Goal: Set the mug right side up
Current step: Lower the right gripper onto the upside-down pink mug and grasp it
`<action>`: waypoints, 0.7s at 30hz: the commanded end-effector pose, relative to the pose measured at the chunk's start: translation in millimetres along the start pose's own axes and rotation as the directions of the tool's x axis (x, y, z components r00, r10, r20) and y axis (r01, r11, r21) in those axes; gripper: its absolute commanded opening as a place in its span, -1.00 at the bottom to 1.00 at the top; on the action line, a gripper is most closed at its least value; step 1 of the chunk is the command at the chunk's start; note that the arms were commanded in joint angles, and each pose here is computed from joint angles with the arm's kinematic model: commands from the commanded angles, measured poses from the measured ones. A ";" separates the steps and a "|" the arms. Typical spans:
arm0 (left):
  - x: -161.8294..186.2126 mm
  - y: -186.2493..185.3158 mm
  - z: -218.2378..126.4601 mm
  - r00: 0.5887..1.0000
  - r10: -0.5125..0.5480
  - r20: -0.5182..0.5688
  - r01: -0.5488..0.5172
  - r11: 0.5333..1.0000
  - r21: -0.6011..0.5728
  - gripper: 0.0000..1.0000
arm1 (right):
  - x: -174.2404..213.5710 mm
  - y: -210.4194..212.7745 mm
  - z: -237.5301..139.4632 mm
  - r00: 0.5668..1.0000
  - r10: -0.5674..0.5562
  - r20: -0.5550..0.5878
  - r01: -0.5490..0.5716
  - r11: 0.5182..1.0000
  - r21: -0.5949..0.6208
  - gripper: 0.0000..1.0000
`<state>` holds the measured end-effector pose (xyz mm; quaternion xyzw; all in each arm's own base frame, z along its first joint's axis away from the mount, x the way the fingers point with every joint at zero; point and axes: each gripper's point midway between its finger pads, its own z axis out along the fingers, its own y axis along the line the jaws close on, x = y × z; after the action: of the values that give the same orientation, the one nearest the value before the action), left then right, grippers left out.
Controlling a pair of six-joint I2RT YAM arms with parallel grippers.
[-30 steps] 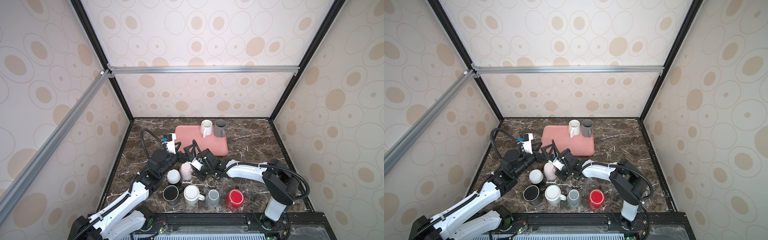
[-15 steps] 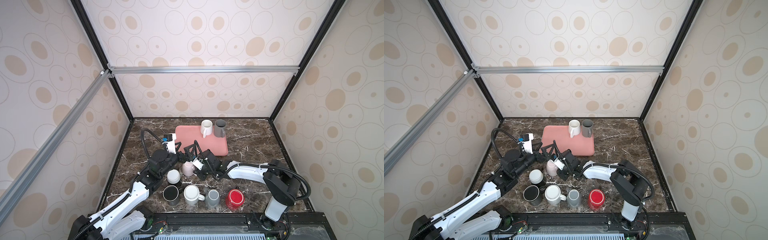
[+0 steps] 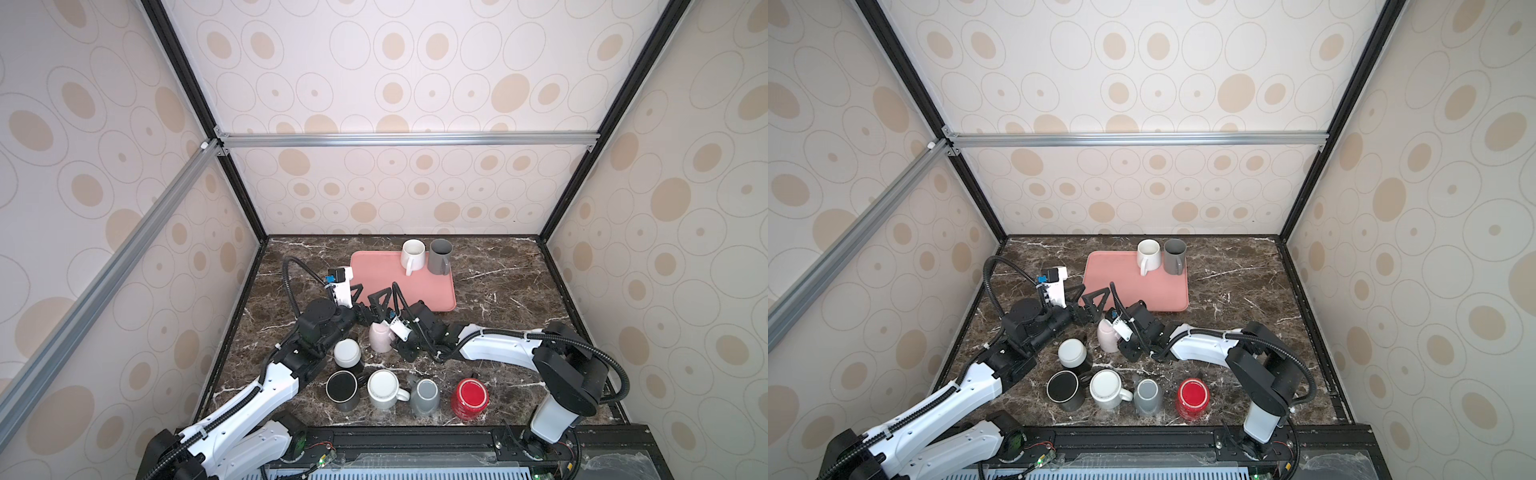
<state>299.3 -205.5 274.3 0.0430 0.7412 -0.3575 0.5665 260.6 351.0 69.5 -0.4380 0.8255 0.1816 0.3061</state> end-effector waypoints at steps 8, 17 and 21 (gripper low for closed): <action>-8.3 -6.9 -0.2 1.000 -0.001 0.024 0.001 1.000 0.024 0.99 | -5.7 -3.5 5.8 1.000 -0.002 -0.001 0.002 1.000 0.008 -0.32; -8.0 -7.7 0.5 1.000 -0.006 0.023 0.005 1.000 0.029 0.99 | -6.4 -3.0 9.9 1.000 -0.002 -0.004 0.002 1.000 0.003 -0.53; -9.1 -8.1 -0.5 1.000 -0.005 0.026 0.004 1.000 0.029 0.99 | -6.2 -3.3 8.8 1.000 -0.001 -0.001 0.001 1.000 0.006 -0.73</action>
<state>299.4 -205.8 273.8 0.0434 0.7417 -0.3576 0.5658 264.7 354.8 63.6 -0.4381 0.8279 0.1773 0.3021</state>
